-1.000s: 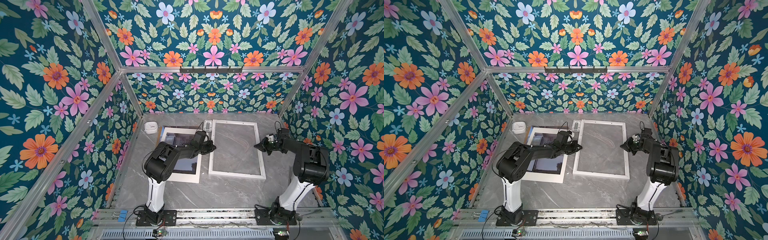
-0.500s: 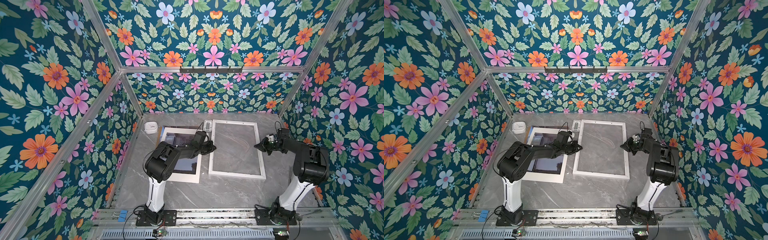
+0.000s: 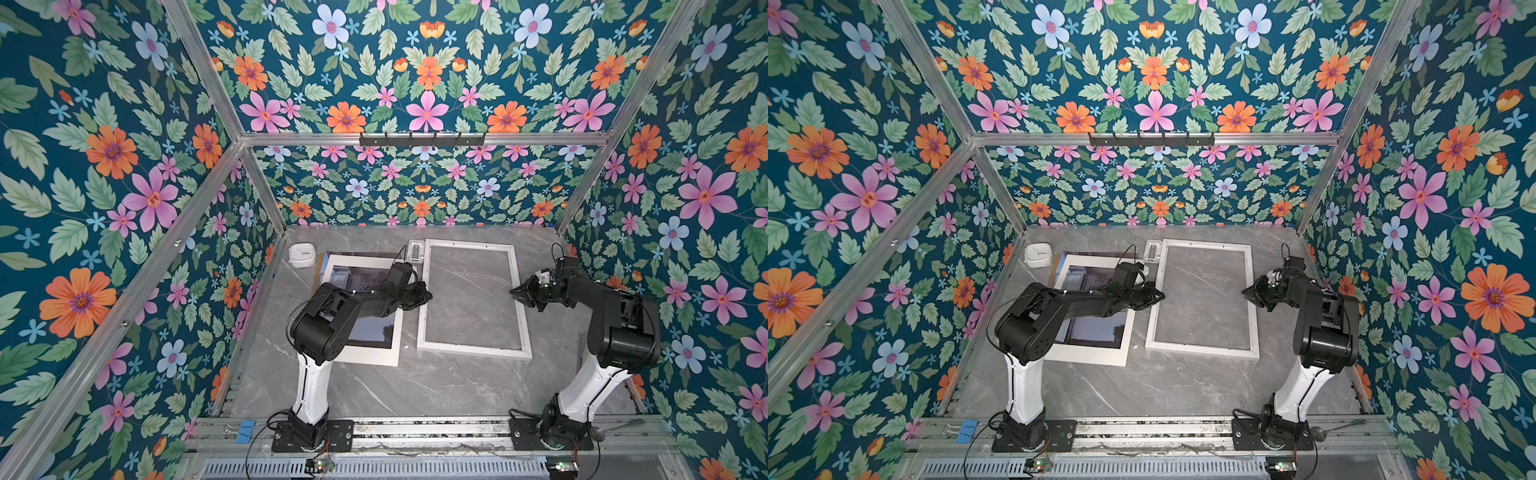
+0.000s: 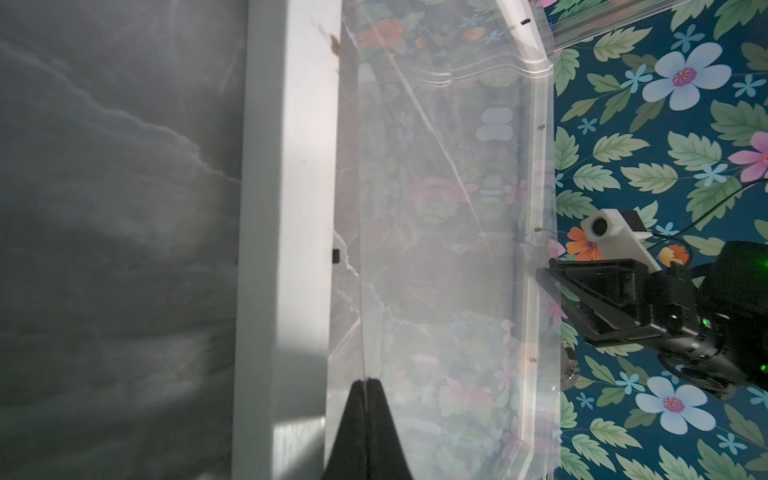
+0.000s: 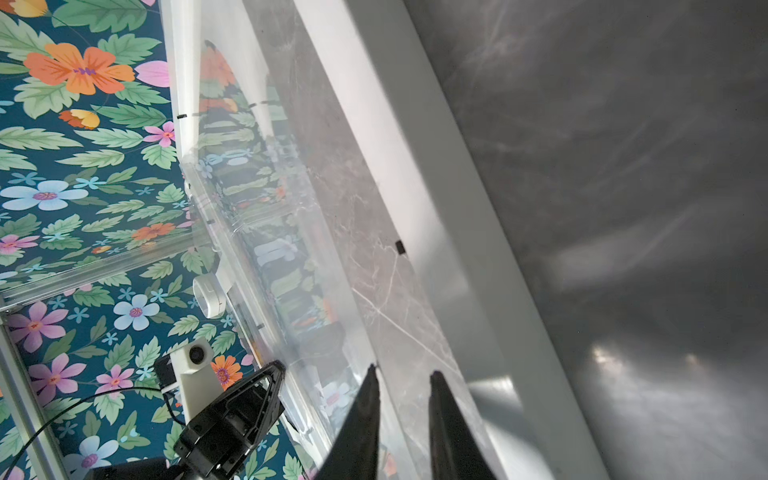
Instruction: Put the photo into the frame
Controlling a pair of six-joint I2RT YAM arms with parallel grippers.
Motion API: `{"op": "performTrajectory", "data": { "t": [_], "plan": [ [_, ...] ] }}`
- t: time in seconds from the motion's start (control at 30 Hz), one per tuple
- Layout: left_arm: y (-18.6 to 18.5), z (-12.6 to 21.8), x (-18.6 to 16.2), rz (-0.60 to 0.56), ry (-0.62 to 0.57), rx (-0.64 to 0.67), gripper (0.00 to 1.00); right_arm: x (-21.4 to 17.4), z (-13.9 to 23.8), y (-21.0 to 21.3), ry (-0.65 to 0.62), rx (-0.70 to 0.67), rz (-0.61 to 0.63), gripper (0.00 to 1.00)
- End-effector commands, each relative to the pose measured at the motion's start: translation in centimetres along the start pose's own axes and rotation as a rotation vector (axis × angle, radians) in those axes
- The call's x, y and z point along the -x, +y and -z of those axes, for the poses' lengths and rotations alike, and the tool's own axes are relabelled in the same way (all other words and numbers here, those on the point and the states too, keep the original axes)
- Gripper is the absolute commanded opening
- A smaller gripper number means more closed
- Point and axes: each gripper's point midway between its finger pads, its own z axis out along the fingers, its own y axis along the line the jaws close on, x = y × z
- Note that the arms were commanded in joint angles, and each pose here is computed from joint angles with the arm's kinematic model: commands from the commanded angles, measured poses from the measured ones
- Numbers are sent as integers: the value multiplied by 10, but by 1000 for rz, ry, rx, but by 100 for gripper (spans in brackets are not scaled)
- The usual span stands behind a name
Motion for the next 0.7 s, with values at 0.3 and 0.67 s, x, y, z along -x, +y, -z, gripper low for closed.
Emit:
{"op": "performTrajectory", "data": {
  "t": [0.3,0.67],
  "plan": [
    [-3,-1,4,-7,-13,-10,0,1,14,-3,-44,-66,7,27],
    [-3,-2,3,-6,-8,-14,0,1,17,-8,-57,-97,4,29]
  ]
}}
